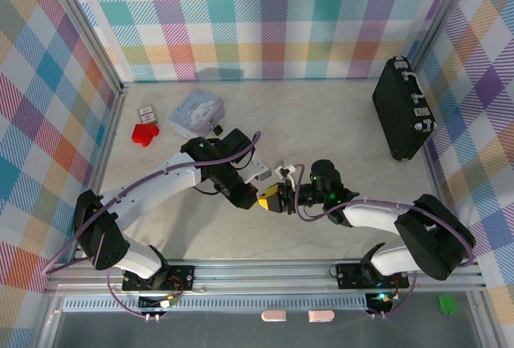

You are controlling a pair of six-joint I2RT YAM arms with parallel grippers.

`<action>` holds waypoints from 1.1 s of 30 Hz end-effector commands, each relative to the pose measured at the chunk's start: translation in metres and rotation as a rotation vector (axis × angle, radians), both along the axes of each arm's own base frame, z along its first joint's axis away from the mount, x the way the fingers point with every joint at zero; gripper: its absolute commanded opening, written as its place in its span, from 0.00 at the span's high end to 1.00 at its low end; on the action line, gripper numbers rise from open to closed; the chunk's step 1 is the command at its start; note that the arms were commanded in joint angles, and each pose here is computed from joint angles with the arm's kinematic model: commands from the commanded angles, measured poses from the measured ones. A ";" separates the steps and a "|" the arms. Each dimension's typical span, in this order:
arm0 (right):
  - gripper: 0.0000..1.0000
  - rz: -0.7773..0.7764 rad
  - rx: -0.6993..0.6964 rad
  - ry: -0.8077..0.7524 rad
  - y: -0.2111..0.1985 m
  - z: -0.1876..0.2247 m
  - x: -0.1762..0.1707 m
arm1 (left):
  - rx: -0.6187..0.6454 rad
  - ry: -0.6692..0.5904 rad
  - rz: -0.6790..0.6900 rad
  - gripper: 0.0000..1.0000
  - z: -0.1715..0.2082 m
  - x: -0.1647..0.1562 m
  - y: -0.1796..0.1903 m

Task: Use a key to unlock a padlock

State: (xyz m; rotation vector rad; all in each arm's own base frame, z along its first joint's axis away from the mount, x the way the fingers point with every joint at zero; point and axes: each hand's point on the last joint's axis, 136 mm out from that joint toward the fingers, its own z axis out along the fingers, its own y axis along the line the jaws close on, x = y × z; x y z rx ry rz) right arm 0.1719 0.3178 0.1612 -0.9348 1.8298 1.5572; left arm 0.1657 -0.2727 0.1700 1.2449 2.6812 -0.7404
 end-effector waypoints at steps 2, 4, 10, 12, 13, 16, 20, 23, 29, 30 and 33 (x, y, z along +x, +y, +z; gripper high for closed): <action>0.84 0.033 0.040 -0.043 0.005 0.013 -0.002 | -0.009 -0.011 -0.025 1.00 0.004 -0.004 -0.001; 0.88 0.024 0.036 -0.042 0.004 0.012 -0.001 | -0.002 -0.020 -0.019 1.00 0.004 -0.002 0.000; 0.97 -0.010 0.025 -0.043 0.000 0.009 -0.001 | 0.002 -0.043 -0.006 1.00 0.005 0.002 0.000; 1.00 -0.016 0.020 -0.038 -0.001 0.008 0.000 | 0.001 -0.052 0.001 0.98 0.006 0.004 0.000; 1.00 -0.021 0.018 -0.037 -0.001 0.008 0.000 | 0.000 -0.058 0.005 0.97 0.007 0.005 0.000; 1.00 -0.066 -0.005 -0.028 -0.005 0.005 0.004 | -0.003 -0.089 0.034 0.88 0.011 0.012 0.002; 1.00 -0.178 -0.048 -0.030 -0.015 0.001 0.015 | -0.050 -0.168 0.116 0.77 0.026 0.028 0.009; 1.00 -0.277 -0.101 -0.026 -0.029 -0.005 0.022 | -0.134 -0.271 0.217 0.63 0.048 0.045 0.020; 1.00 -0.473 -0.136 -0.009 -0.058 -0.004 0.034 | -0.292 -0.414 0.508 0.54 0.080 0.084 0.054; 1.00 -0.504 -0.138 0.004 -0.063 -0.003 0.036 | -0.301 -0.422 0.563 0.53 0.080 0.091 0.061; 1.00 -0.584 -0.126 0.048 -0.073 0.002 0.041 | -0.318 -0.407 0.769 0.48 0.074 0.116 0.087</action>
